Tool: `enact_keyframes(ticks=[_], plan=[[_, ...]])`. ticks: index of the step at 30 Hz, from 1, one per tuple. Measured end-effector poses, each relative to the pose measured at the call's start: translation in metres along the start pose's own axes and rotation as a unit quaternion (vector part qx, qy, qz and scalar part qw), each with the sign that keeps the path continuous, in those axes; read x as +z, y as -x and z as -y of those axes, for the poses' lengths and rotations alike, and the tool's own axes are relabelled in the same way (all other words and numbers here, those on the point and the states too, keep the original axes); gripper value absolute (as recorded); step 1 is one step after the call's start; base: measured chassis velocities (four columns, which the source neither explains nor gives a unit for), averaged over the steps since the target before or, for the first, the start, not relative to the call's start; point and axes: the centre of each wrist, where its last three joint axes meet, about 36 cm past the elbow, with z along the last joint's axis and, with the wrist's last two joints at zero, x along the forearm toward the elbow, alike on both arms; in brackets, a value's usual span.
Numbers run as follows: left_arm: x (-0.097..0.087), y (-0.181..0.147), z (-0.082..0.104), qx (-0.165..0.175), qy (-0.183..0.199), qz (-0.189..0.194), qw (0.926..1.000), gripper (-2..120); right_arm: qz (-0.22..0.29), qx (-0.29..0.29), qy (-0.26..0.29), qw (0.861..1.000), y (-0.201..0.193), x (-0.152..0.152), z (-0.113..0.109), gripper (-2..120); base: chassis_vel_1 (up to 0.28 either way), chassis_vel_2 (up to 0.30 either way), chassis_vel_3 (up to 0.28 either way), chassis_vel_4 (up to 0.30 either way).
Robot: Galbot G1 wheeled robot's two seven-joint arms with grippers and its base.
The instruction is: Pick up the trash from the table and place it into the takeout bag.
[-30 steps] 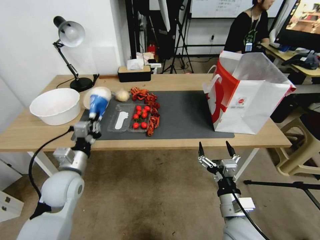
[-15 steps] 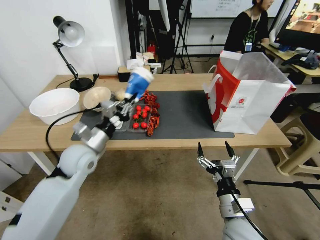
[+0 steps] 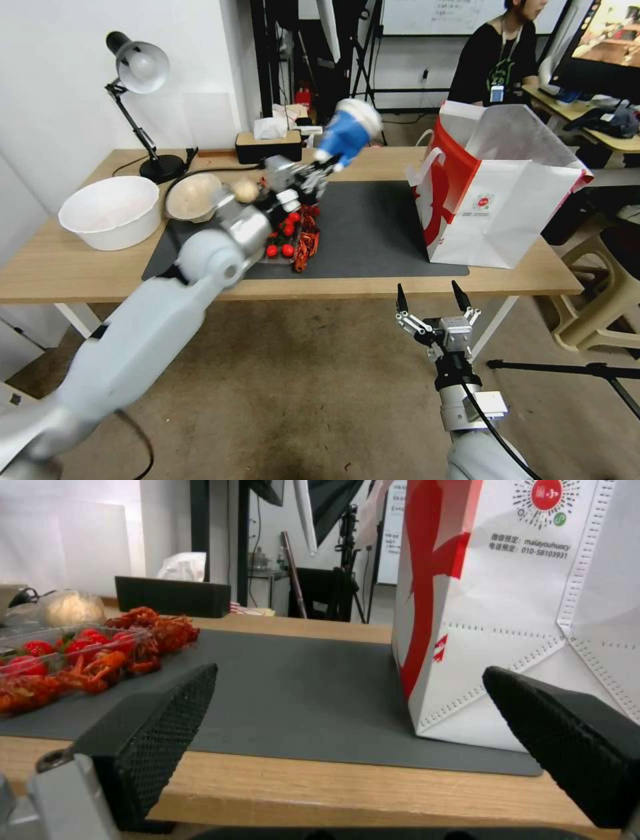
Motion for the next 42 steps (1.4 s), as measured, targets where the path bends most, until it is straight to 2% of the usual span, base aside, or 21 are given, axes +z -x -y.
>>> enact_keyframes(ticks=[3, 4, 11, 19, 26, 33, 42], plan=[[-0.002, 0.035, 0.001, 0.013, -0.003, -0.004, 0.9999, 4, -0.002, -0.001, -0.004, 1.0, -0.001, 0.002, 0.001, 100, 0.0, 0.0, 0.0, 0.0], [-0.002, 0.035, 0.001, 0.013, -0.003, -0.004, 0.9999, 4, -0.002, -0.001, -0.004, 1.0, -0.001, 0.002, 0.001, 100, 0.0, 0.0, 0.0, 0.0], [0.0, 0.104, 0.025, 0.051, -0.017, -0.009, 0.9985, 4, -0.001, -0.004, -0.01, 1.0, 0.002, 0.002, 0.004, 100, 0.0, 0.0, 0.0, 0.0], [0.003, 0.156, 0.049, 0.081, -0.025, -0.015, 0.9963, 4, 0.003, -0.006, -0.015, 1.0, 0.006, 0.001, 0.006, 100, 0.0, 0.0, 0.0, 0.0], [0.023, 0.183, 0.055, 0.088, -0.026, -0.034, 0.9952, 4, 0.004, -0.006, -0.015, 1.0, 0.007, 0.001, 0.006, 100, 0.0, 0.0, 0.0, 0.0], [0.027, 0.201, 0.064, 0.094, -0.032, -0.039, 0.9943, 4, 0.004, -0.004, -0.014, 1.0, 0.008, 0.002, 0.005, 100, 0.0, 0.0, 0.0, 0.0], [0.033, 0.208, 0.072, 0.1, -0.035, -0.045, 0.9933, 5, 0.004, -0.003, -0.011, 1.0, 0.008, 0.002, 0.004, 100, 0.0, 0.0, 0.0, 0.0]])
